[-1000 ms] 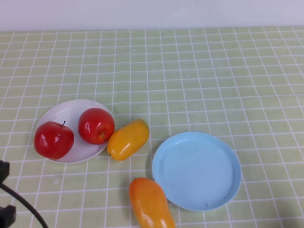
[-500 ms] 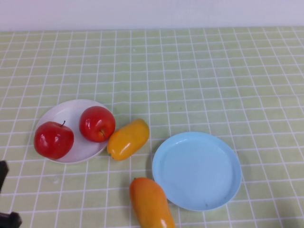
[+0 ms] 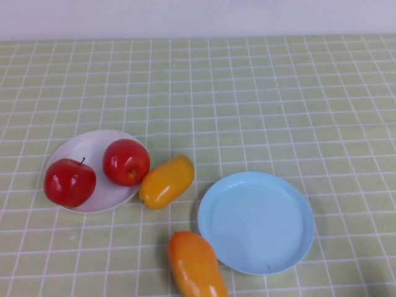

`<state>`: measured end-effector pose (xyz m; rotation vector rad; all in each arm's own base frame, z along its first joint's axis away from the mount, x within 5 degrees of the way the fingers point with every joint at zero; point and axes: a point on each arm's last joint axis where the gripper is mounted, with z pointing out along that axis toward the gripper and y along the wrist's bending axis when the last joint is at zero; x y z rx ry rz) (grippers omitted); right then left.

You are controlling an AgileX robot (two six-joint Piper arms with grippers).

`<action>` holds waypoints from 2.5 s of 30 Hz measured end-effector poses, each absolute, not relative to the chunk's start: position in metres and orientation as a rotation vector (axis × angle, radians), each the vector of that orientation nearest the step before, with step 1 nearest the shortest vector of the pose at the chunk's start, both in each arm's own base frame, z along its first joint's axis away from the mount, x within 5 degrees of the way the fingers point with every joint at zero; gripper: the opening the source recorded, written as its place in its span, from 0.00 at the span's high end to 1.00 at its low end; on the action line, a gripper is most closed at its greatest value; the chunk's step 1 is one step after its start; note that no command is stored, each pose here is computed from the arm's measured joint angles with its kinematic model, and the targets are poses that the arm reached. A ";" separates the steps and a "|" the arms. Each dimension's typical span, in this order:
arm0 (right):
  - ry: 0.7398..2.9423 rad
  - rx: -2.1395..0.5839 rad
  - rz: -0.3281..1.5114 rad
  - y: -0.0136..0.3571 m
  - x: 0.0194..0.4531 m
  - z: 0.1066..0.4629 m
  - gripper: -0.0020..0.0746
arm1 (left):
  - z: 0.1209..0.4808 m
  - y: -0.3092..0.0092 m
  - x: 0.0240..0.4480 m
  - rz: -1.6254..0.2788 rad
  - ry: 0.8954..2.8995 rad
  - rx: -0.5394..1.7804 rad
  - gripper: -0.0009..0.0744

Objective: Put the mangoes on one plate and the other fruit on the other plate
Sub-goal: Put another type of fruit in the right plate

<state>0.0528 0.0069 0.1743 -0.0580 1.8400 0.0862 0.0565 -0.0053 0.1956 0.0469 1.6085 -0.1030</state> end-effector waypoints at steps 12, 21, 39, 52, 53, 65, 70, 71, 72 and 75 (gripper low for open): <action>1.840 -0.057 0.088 0.007 0.053 0.174 0.99 | 0.172 -0.005 0.052 -0.062 1.869 0.087 0.99; 1.840 -0.057 0.088 0.007 0.053 0.174 0.99 | 0.172 -0.005 0.052 -0.062 1.871 0.087 0.99; 1.840 -0.057 0.088 0.007 0.053 0.174 0.99 | 0.172 -0.005 0.052 -0.062 1.871 0.087 0.99; 1.580 0.350 0.521 0.009 0.056 0.196 0.99 | 0.172 -0.005 0.052 -0.062 1.871 0.087 0.99; 1.566 0.371 0.538 0.009 0.056 0.197 0.99 | 0.172 -0.005 0.052 -0.062 1.871 0.087 0.99; 1.863 0.306 0.834 0.036 0.057 0.239 0.99 | 0.172 -0.005 0.052 -0.062 1.871 0.087 0.99; 2.161 0.109 0.749 0.044 0.078 0.267 0.99 | 0.172 -0.005 0.052 -0.062 1.871 0.087 0.99; 2.216 0.062 0.727 0.045 0.084 0.270 0.99 | 0.172 -0.005 0.052 -0.062 1.871 0.087 0.99; 2.255 0.015 0.711 0.045 0.089 0.273 0.99 | 0.172 -0.005 0.052 -0.062 1.871 0.087 0.99; 2.338 -0.082 0.669 0.046 0.107 0.279 0.99 | 0.172 -0.005 0.052 -0.062 1.871 0.087 0.99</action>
